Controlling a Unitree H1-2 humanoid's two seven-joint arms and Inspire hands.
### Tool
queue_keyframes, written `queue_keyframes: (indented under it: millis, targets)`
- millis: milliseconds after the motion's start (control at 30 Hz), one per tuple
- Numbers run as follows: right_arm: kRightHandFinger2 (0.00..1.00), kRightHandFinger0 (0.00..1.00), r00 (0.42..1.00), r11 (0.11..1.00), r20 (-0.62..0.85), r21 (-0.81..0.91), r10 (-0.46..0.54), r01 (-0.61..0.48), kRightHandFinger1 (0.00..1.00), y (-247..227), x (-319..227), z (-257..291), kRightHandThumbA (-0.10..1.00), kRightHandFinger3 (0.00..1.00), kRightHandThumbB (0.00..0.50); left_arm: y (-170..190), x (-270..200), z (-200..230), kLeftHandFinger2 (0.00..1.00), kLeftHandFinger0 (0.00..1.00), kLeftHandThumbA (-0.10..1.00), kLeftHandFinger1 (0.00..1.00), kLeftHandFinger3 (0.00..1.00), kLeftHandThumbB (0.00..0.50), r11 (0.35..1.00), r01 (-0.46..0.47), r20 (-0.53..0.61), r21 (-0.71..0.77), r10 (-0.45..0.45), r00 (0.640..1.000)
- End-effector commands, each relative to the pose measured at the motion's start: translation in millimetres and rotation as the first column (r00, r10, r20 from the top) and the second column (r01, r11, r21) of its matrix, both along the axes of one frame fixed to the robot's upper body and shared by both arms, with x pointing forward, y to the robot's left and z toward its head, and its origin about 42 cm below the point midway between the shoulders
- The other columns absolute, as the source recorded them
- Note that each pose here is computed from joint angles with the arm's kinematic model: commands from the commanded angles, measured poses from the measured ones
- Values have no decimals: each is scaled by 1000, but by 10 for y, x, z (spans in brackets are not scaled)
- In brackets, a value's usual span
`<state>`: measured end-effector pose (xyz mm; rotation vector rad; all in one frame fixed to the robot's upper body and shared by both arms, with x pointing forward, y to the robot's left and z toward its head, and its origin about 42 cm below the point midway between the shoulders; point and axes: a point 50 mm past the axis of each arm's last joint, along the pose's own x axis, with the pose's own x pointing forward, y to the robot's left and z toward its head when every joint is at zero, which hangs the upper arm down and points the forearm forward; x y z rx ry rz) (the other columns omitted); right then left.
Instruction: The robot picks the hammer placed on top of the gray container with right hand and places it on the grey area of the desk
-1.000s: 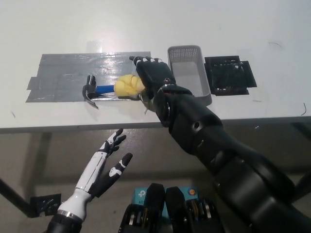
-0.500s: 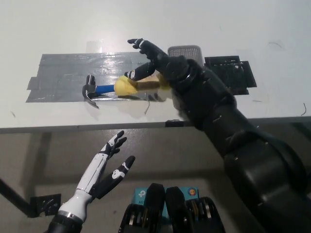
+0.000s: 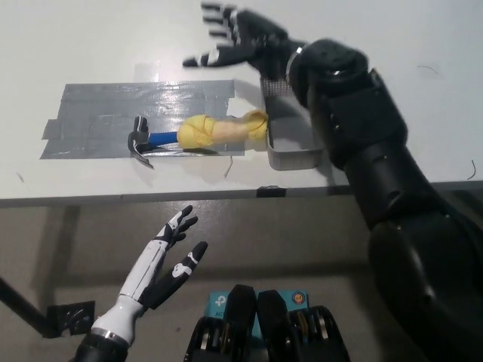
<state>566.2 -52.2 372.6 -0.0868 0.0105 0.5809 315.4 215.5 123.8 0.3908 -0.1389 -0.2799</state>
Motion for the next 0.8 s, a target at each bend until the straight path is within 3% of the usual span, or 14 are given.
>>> queue_keyframes:
  millis: [0, 100, 233, 333, 467, 533, 600, 767]
  targets:
    - [1000, 1000, 771, 934, 636, 292, -28, -207, 1000, -1175, -1089, 2133, 1000, 1000, 438, 51, 200, 324, 933, 1000, 823, 1000, 1000, 126, 999, 39, 99, 11, -40, 994]
    - [1000, 1000, 627, 966, 773, 223, -93, -133, 1000, -1707, -1652, 2159, 1000, 1000, 431, 74, 229, 341, 949, 1000, 824, 1000, 1000, 113, 1000, 29, 110, 9, -30, 994]
    - [1000, 1000, 504, 985, 856, 164, -110, -63, 1000, -2115, -2183, 1949, 1000, 1000, 445, 111, 260, 356, 982, 1000, 829, 1000, 1000, 104, 1000, 12, 115, -4, -11, 993]
    - [1000, 1000, 475, 990, 874, 138, -104, -37, 1000, -2347, -2544, 1597, 1000, 1000, 428, 123, 281, 363, 1000, 1000, 824, 1000, 1000, 98, 1000, -3, 117, -29, 7, 993]
    - [1000, 1000, 473, 993, 877, 113, -89, -23, 1000, -2536, -2852, 1116, 1000, 1000, 434, 119, 274, 328, 1000, 1000, 837, 1000, 1000, 83, 999, -21, 120, -43, 26, 992]
    - [1000, 1000, 508, 990, 859, 121, -65, -78, 1000, -2552, -2942, 803, 1000, 1000, 441, 123, 250, 278, 1000, 1000, 841, 1000, 1000, 83, 998, -33, 115, -57, 40, 993]
    - [1000, 1000, 524, 992, 848, 119, -81, -38, 1000, -2491, -3004, 595, 1000, 1000, 457, 146, 220, 234, 1000, 1000, 850, 1000, 1000, 81, 997, -44, 105, -64, 51, 993]
    - [1000, 1000, 660, 985, 740, 174, -130, -1, 1000, -2259, -3166, -2, 1000, 1000, 418, 207, 128, 95, 1000, 1000, 903, 1000, 1000, 91, 996, -69, 82, -59, 74, 994]
